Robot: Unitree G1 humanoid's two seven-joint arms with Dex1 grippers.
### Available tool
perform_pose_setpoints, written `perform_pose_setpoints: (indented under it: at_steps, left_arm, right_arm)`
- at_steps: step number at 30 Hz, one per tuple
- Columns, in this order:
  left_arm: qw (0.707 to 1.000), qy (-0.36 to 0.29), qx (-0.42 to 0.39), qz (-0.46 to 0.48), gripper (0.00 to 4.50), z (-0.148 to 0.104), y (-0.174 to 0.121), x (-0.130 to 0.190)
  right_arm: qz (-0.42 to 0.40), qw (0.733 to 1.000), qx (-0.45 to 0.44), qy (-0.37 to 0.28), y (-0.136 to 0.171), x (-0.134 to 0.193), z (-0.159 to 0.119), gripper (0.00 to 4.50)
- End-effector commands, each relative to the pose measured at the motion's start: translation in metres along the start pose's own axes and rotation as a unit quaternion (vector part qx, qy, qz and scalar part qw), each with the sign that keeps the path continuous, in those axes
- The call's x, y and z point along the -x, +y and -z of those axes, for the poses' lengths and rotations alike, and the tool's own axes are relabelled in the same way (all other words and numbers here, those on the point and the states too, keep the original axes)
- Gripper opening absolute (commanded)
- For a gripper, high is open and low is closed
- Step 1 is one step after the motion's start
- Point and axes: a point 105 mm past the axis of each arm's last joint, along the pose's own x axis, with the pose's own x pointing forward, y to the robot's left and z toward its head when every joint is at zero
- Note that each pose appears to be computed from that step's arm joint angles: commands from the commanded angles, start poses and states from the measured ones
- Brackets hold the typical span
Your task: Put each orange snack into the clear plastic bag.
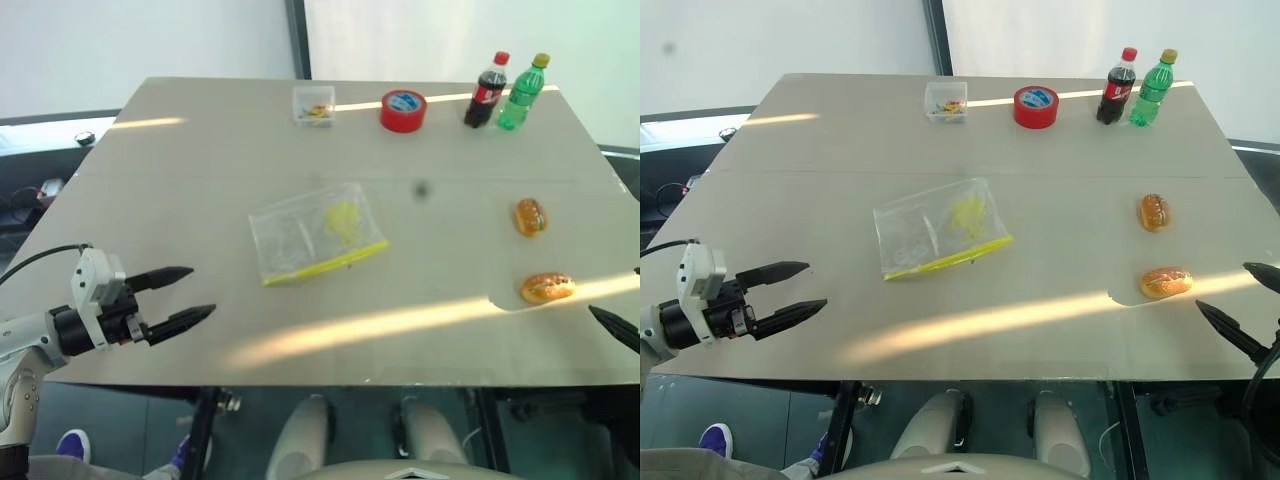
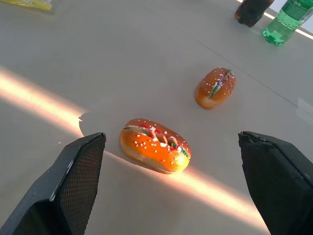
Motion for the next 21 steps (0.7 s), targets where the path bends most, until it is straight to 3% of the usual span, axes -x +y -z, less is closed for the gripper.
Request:
perform_pose_setpoints:
  at_steps: [1, 10, 18, 21]
  left_arm:
    - [1.0, -0.006, -0.012, -0.01, 4.5, -0.009, 0.006, 0.001]
    - [0.997, -0.035, 0.055, -0.033, 4.5, -0.013, 0.016, -0.025]
    - [0.961, -0.013, 0.275, -0.043, 4.5, -0.007, 0.031, -0.059]
    - [0.946, 0.015, 0.316, -0.068, 4.5, 0.008, 0.044, -0.07]
  right_arm:
    - [-0.001, 1.0, 0.01, -0.003, -0.001, -0.001, -0.005, 4.44]
    - [-0.035, 0.999, 0.013, -0.038, 0.021, -0.02, -0.023, 4.44]
    - [-0.152, 0.979, 0.056, -0.128, 0.086, -0.071, -0.071, 4.44]
    - [-0.177, 0.971, 0.06, -0.15, 0.102, -0.082, -0.081, 4.44]
